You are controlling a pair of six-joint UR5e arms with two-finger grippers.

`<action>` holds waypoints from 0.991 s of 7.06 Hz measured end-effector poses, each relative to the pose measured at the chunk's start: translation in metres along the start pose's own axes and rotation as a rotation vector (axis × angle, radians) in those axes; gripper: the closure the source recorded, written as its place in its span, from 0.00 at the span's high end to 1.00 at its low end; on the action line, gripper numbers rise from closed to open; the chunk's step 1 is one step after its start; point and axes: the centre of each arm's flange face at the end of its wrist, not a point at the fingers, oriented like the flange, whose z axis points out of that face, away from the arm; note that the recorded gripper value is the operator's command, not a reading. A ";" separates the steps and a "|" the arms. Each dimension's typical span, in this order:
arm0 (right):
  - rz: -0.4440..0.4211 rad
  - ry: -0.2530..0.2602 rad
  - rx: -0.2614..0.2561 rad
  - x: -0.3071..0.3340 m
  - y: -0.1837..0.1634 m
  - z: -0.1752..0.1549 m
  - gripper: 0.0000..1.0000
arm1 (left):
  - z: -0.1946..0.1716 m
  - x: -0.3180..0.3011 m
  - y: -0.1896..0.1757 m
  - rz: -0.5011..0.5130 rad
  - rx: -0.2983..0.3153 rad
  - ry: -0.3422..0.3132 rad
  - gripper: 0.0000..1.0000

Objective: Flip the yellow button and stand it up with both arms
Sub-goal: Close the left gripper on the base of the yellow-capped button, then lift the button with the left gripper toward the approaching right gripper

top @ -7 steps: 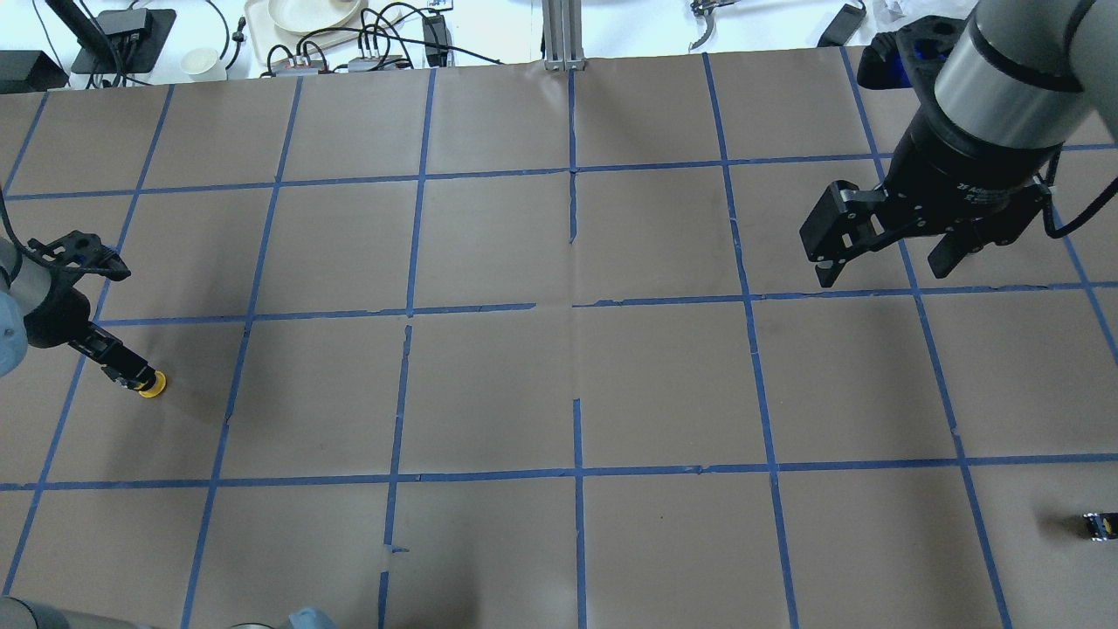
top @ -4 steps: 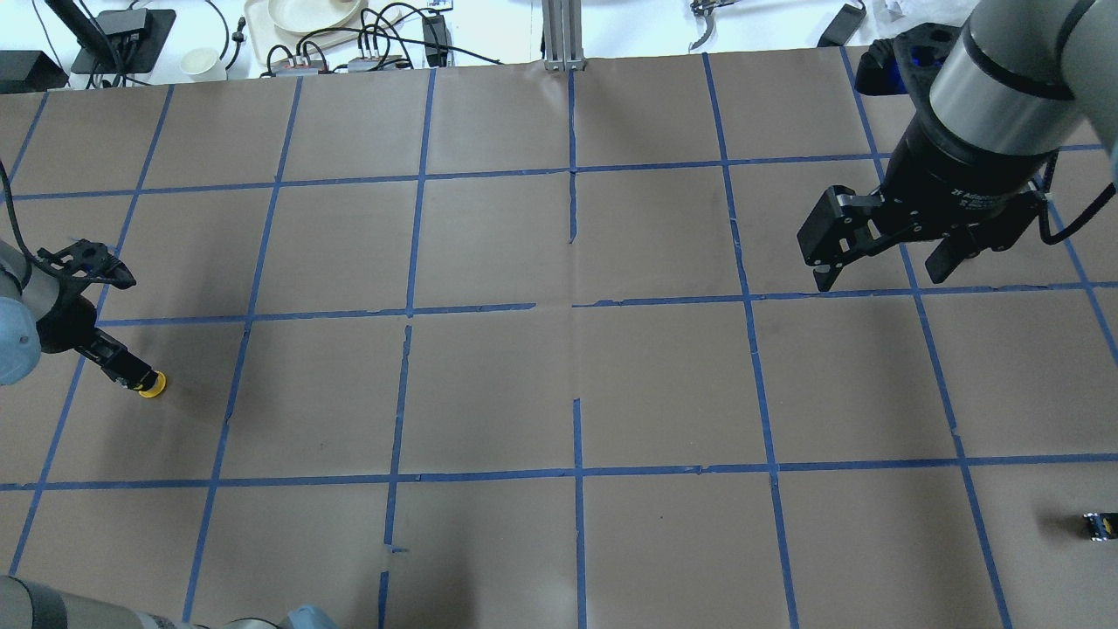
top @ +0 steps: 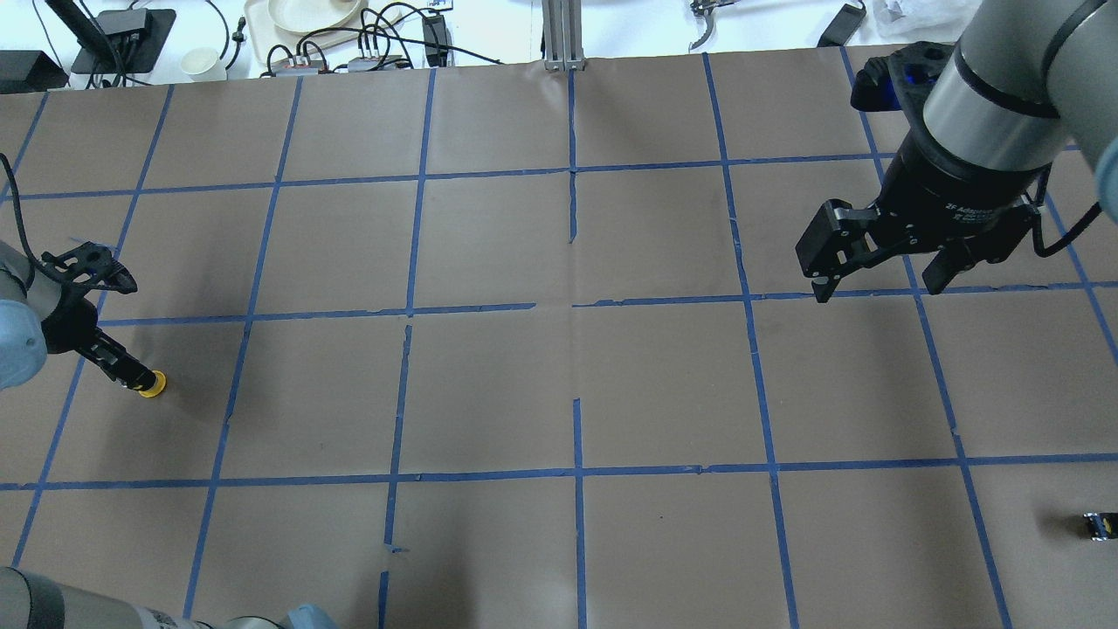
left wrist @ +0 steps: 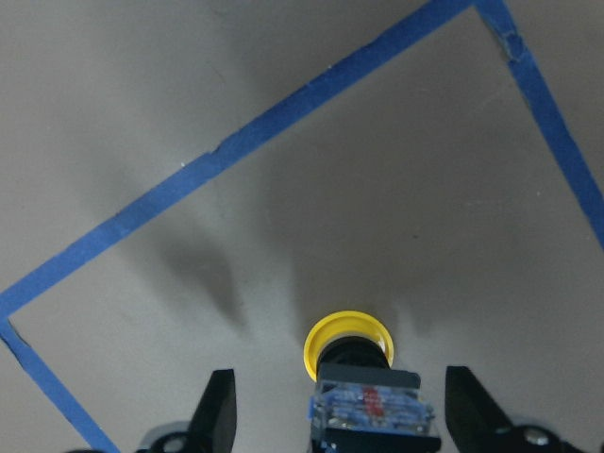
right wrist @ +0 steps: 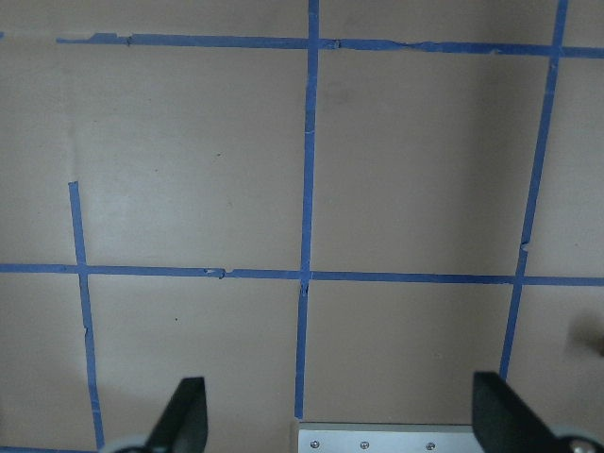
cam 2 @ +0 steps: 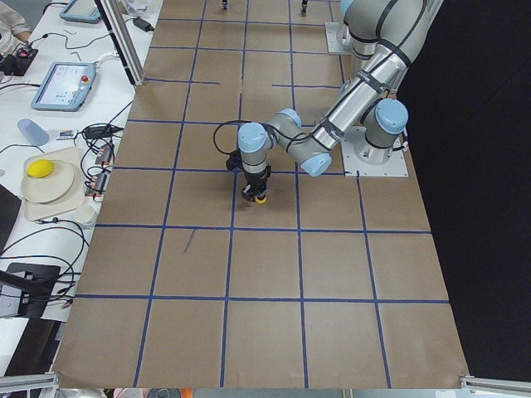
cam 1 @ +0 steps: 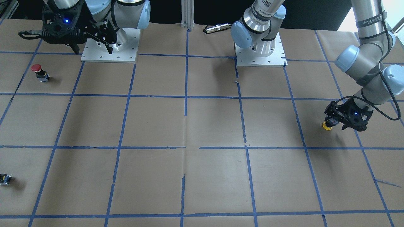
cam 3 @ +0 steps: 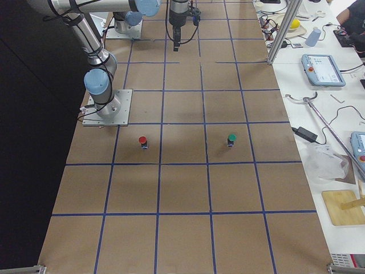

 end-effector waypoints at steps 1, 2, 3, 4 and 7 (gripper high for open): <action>0.004 0.000 0.000 0.000 0.000 0.001 1.00 | -0.002 0.000 0.000 0.007 0.000 -0.004 0.16; 0.007 0.000 -0.001 0.001 0.000 0.001 1.00 | -0.007 0.001 0.000 0.010 0.005 -0.007 0.16; 0.007 0.000 -0.002 0.000 -0.001 0.002 1.00 | -0.016 0.004 -0.002 0.010 0.029 0.011 0.16; 0.007 0.000 -0.005 0.001 -0.002 0.003 1.00 | -0.034 0.013 -0.005 0.001 0.075 0.067 0.16; 0.026 -0.008 -0.009 0.007 -0.004 0.005 1.00 | -0.097 0.066 -0.040 -0.158 0.227 0.356 0.16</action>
